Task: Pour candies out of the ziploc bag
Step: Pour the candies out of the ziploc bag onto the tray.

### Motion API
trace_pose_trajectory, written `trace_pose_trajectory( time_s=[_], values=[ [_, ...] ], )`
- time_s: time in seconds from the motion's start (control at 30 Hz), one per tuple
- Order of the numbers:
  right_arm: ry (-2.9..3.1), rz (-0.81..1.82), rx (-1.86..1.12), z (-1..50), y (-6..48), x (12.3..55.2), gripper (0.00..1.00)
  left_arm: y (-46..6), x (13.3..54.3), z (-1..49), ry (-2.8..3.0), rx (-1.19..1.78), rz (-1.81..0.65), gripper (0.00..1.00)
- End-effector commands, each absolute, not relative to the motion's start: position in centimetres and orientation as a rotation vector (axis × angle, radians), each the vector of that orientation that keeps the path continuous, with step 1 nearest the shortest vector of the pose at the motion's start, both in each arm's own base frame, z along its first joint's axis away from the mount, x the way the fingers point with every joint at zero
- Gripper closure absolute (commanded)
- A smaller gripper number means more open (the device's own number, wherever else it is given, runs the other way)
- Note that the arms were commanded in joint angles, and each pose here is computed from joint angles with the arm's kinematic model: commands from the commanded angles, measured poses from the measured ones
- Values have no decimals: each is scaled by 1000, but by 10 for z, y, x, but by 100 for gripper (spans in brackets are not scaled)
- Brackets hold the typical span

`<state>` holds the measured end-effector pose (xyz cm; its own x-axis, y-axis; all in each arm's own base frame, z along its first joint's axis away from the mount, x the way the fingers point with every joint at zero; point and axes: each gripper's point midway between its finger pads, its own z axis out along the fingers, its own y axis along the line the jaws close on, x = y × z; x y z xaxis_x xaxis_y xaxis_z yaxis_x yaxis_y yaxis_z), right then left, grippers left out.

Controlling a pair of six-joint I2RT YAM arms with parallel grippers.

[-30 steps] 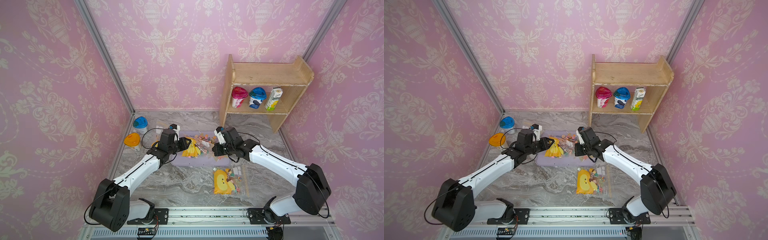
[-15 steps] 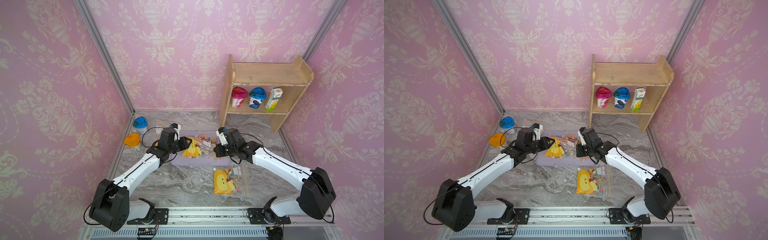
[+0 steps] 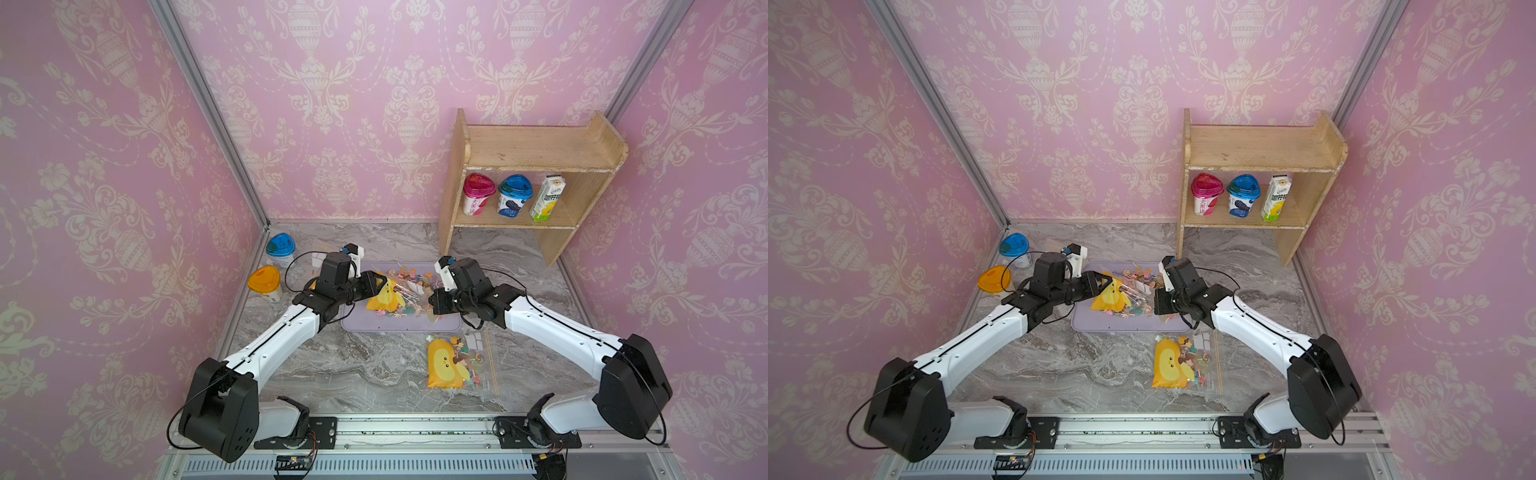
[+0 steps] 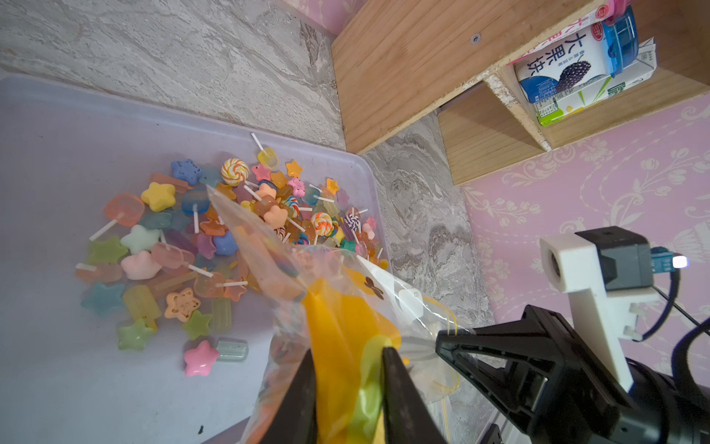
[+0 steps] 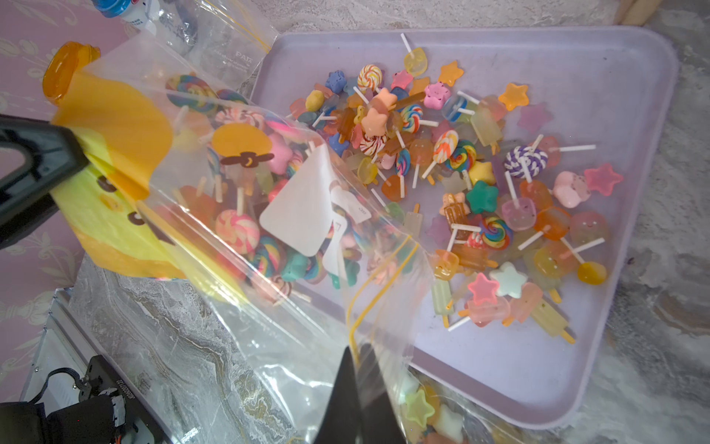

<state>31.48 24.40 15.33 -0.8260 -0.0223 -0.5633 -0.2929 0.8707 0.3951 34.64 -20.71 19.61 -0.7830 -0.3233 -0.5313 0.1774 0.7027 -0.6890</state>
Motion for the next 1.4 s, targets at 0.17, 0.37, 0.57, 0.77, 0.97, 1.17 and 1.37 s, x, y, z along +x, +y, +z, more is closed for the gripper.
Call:
trace_pose_trajectory(
  time_s=[0.17,0.37,0.57,0.77,0.97,1.17,1.37],
  values=[
    [2508,597,-190,149,228,306,98,-206,366,243,2120,-82,-1002,100],
    [2511,603,-193,148,229,306,98,-205,365,252,2103,-78,-1006,100],
    [2529,616,-186,137,232,308,98,-202,362,262,2077,-82,-998,100],
    [2541,636,-181,132,235,308,98,-200,359,269,2068,-75,-990,100],
    [2540,624,-188,133,234,308,98,-198,358,283,2041,-65,-983,100],
    [2561,628,-184,126,235,306,97,-199,359,280,2048,-69,-987,100],
    [2586,622,-193,120,236,305,97,-197,359,276,2054,-74,-973,100]
  ],
)
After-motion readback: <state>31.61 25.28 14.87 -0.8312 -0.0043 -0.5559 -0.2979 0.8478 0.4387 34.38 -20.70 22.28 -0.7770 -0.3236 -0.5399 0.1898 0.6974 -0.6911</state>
